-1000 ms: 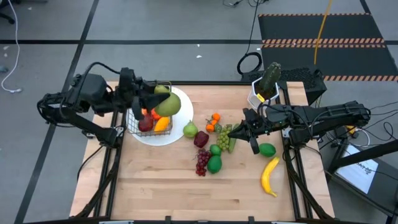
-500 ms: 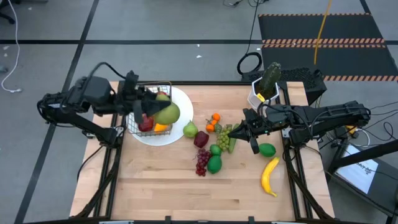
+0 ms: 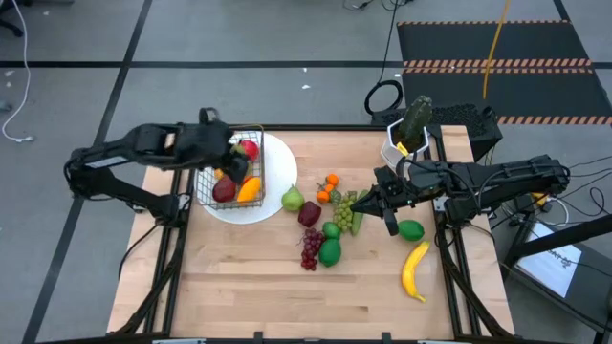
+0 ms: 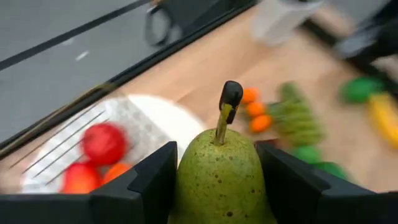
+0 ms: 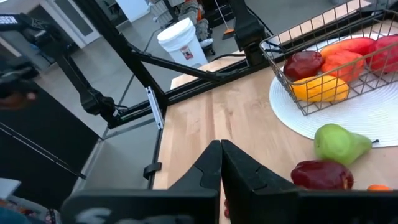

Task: Build produce basket
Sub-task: Put the bottom green pear into the wire basket

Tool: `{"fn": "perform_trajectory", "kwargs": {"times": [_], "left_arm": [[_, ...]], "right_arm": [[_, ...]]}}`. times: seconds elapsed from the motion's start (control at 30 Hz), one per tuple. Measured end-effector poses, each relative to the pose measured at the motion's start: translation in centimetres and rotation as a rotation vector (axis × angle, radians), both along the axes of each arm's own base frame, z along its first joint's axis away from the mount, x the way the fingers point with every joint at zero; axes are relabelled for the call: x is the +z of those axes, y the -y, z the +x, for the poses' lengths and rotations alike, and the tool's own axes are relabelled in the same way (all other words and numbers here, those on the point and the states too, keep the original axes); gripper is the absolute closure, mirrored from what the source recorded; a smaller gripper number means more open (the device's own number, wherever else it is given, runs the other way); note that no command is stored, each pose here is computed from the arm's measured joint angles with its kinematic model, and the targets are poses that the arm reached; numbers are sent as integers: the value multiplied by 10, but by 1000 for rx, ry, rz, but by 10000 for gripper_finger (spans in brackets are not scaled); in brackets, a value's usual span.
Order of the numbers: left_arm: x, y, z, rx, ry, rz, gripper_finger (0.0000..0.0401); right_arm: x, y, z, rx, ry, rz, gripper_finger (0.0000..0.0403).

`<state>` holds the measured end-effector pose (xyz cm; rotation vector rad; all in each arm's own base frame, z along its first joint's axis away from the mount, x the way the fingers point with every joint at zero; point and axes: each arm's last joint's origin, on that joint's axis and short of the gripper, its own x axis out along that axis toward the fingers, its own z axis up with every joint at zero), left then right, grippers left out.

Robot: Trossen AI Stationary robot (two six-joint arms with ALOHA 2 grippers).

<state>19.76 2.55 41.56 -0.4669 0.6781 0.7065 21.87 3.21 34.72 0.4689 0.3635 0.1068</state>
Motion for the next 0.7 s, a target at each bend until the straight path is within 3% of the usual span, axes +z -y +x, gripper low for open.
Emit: {"fn": "perform_trajectory", "kwargs": {"times": [0.3,0.47,0.7], "left_arm": [[-86,-48,9,190,-164,-125,187],[-121,-71,10,287,-112,-131,187],[-157,-94,8,343,0,-164,187]], "right_arm": [[-1,8,1,21,15,-168,403],[-4,20,0,-12,-18,-209,403],[-9,34,-1,-10,-65,-180,403]]}}
